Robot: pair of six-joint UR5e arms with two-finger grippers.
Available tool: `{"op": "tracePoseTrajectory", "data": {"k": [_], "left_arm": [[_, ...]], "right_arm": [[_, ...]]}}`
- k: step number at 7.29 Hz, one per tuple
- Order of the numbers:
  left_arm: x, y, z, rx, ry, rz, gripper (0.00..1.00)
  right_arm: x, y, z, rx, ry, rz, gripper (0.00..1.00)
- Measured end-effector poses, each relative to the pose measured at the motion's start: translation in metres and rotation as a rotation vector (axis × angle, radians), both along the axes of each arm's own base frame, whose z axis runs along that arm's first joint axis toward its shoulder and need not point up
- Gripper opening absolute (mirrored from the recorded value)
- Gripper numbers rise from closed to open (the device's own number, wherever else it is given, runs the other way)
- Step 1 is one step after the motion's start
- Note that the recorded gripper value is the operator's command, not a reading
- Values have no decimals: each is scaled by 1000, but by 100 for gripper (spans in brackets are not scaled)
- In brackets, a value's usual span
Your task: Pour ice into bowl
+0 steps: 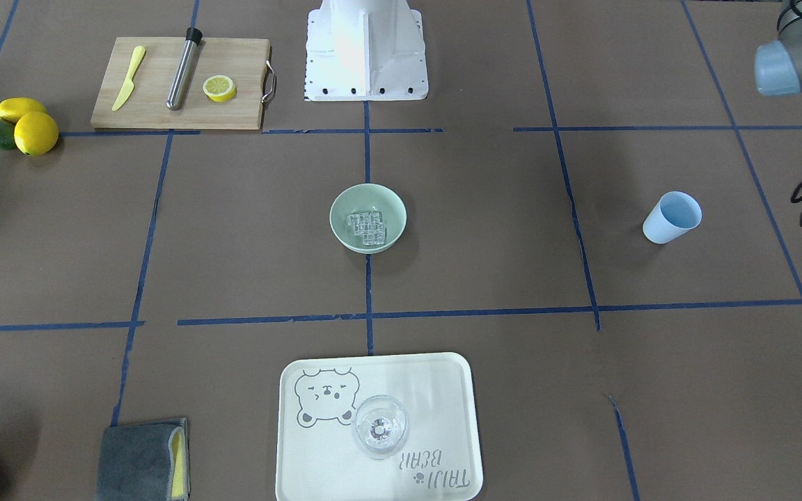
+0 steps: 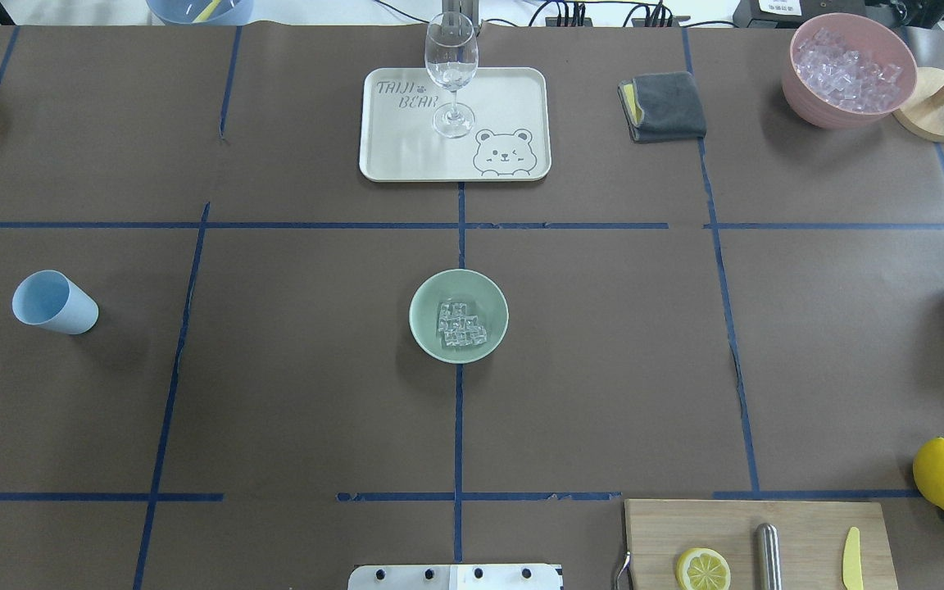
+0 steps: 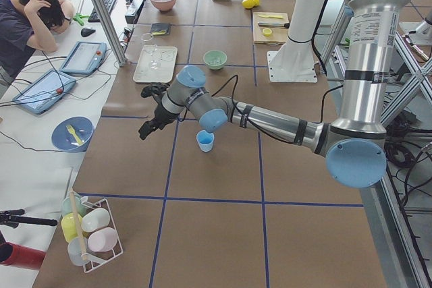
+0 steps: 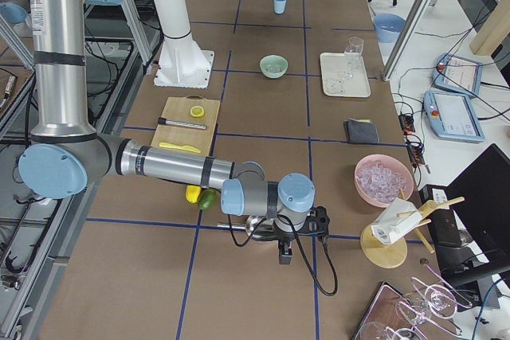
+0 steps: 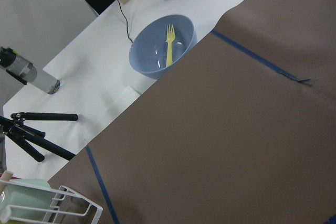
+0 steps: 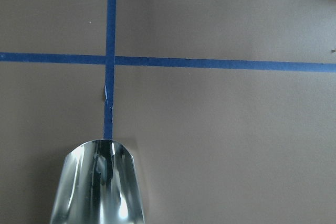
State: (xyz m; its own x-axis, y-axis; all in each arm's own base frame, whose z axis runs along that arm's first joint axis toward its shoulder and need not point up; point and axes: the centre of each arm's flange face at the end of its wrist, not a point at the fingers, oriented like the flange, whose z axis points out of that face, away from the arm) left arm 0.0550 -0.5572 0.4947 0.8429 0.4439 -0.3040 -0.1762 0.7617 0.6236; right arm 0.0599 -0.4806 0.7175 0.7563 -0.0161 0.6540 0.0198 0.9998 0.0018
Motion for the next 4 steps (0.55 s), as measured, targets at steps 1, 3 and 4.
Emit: {"op": "tracePoseTrajectory", "data": {"k": [1,3,4], "left_arm": [[-16,-6,12,-157,-7,-4,100],[-76,9,55,-413,49,-72,100],[-110,34,89,-513,142,-108,100]], "right_arm": [[0,0,0,1,0,0,100],[0,-2,-3,6,-1,1,100],[0,-5,-8,15,-2,2,100]]}}
